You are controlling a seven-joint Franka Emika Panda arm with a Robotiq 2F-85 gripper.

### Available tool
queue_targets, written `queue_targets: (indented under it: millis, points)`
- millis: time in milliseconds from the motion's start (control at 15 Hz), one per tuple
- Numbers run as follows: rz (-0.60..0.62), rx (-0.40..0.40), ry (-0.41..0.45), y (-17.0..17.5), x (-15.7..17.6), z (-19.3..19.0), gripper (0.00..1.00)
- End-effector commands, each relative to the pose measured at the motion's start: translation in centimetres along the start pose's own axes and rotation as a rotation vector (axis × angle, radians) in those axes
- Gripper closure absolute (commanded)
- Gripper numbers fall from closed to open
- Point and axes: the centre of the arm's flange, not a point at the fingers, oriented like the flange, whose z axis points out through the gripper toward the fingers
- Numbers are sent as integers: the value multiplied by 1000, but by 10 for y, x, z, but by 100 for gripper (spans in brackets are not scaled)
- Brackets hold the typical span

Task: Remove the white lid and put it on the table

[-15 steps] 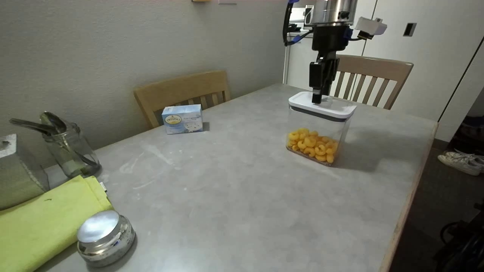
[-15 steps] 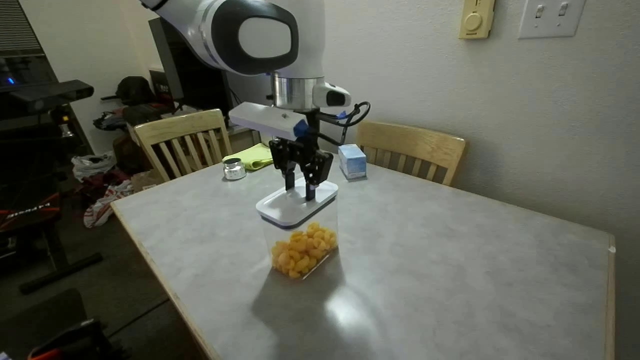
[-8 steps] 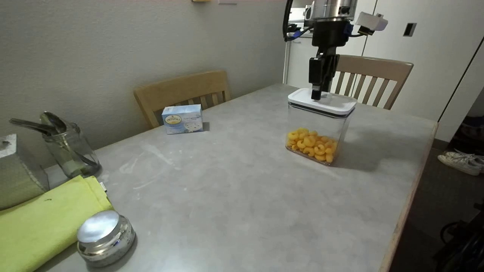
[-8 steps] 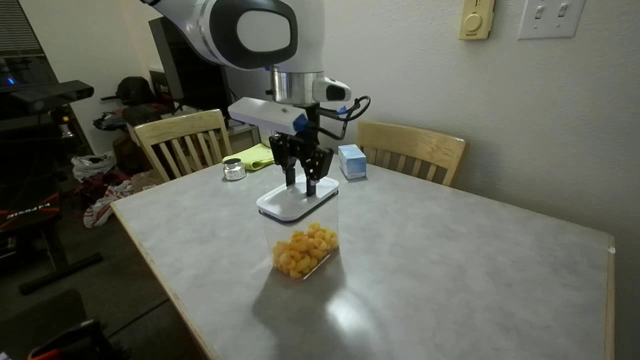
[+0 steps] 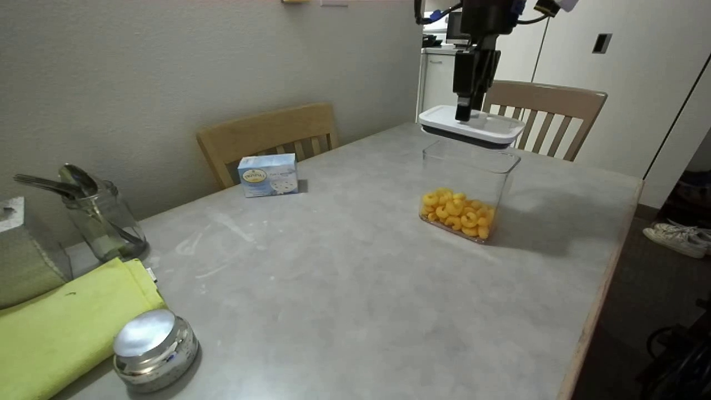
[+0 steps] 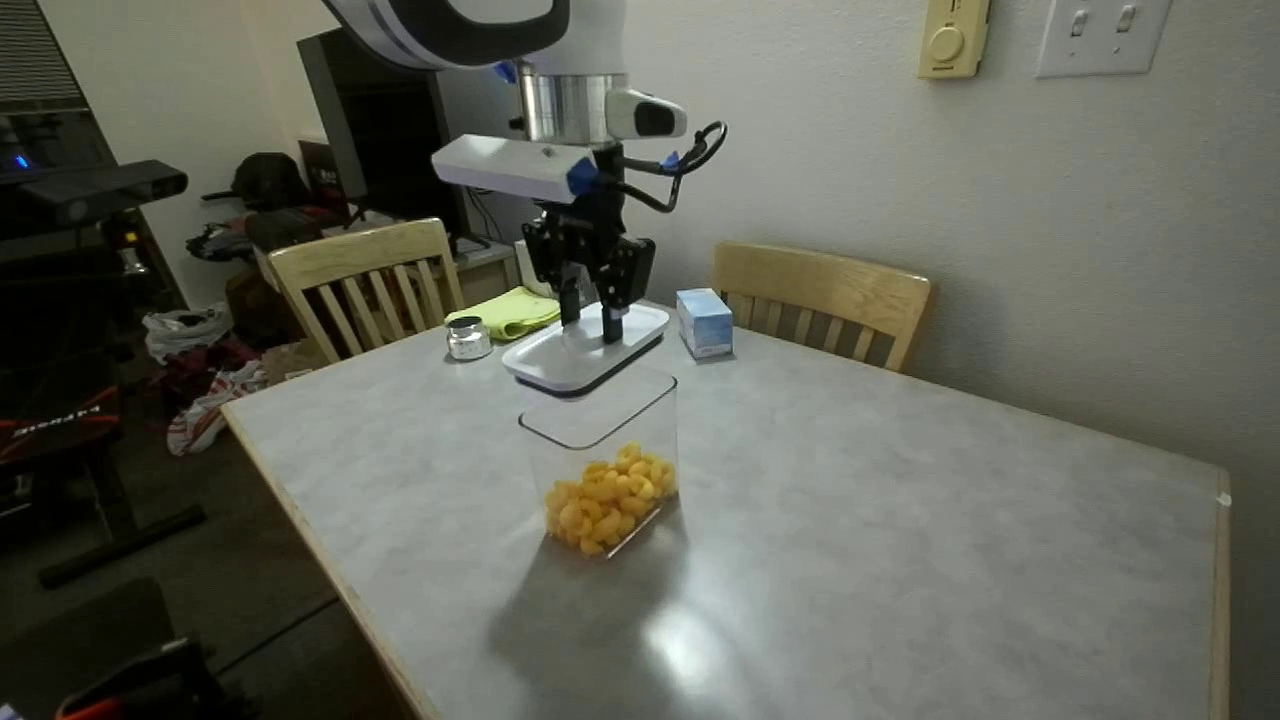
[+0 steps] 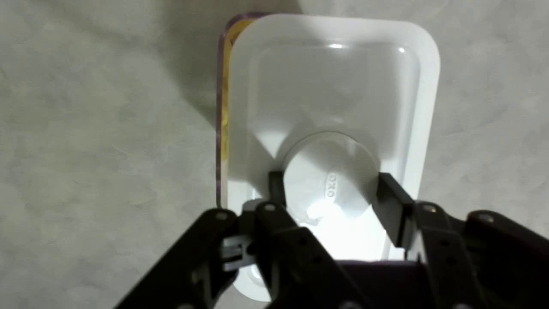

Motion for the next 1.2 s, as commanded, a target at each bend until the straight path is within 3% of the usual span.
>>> queue_targets:
  millis: [0, 533, 1133]
  points:
    - [3, 28, -18, -16, 3, -14, 71]
    - [-20, 42, -83, -70, 17, -4, 71]
    - [134, -34, -173, -125, 31, 34, 71]
